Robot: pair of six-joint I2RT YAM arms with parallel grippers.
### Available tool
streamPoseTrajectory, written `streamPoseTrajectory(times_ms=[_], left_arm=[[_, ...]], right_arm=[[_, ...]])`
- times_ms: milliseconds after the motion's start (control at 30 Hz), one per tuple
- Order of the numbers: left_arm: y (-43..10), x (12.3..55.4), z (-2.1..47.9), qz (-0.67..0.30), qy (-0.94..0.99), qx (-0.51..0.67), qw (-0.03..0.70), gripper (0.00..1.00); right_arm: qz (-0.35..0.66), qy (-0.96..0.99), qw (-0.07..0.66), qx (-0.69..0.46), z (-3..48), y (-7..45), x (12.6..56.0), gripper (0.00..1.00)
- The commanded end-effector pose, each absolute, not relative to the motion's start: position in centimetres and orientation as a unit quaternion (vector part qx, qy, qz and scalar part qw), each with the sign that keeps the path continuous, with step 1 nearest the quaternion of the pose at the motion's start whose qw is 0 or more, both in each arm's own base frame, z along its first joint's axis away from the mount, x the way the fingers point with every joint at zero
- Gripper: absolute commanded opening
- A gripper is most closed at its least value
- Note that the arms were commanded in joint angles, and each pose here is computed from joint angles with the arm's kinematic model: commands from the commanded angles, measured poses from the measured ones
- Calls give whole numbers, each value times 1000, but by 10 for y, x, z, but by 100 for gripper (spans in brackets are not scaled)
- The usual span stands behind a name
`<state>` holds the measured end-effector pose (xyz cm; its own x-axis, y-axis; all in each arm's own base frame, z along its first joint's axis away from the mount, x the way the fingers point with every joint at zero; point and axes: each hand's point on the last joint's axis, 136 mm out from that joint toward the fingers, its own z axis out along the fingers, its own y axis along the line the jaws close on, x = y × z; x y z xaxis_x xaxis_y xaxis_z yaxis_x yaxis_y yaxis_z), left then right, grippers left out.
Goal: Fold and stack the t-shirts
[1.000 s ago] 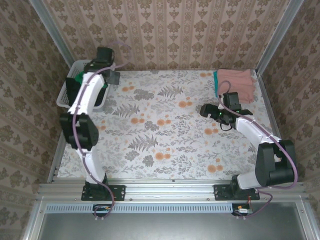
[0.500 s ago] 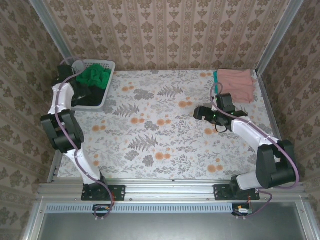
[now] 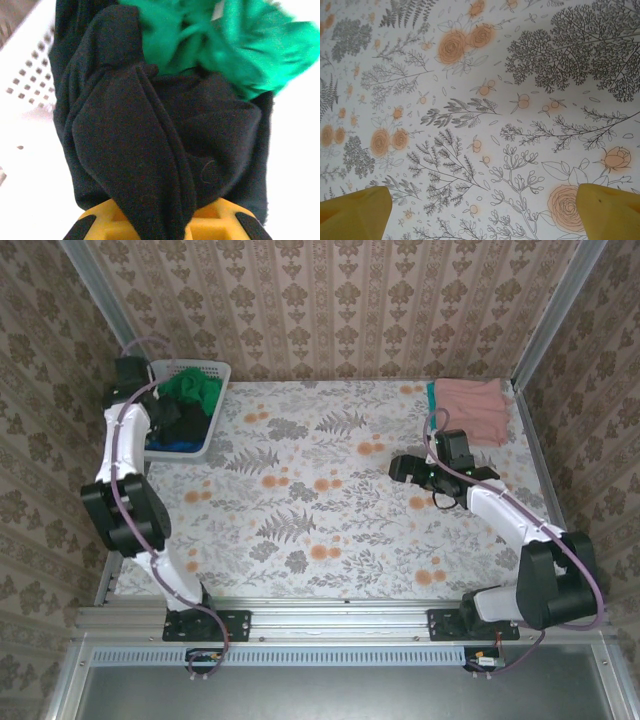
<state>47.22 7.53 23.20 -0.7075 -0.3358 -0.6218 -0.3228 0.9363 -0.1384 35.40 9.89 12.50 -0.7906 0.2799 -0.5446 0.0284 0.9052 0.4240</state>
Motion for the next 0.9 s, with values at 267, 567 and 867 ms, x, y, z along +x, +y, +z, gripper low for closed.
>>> streamPoseTrajectory(times_ms=[267,567,867], left_arm=[[-83,350,532,-153,716,36,680,0],[-219,283,556,-298,650,210,667,0],[-159,392,333,-264,800,-15,539,83]], right_arm=[[230,902,360,62,167,105,344,95],[291,863,411,38,208,120,329,95],[254,875,408,64,190,107,316,93]])
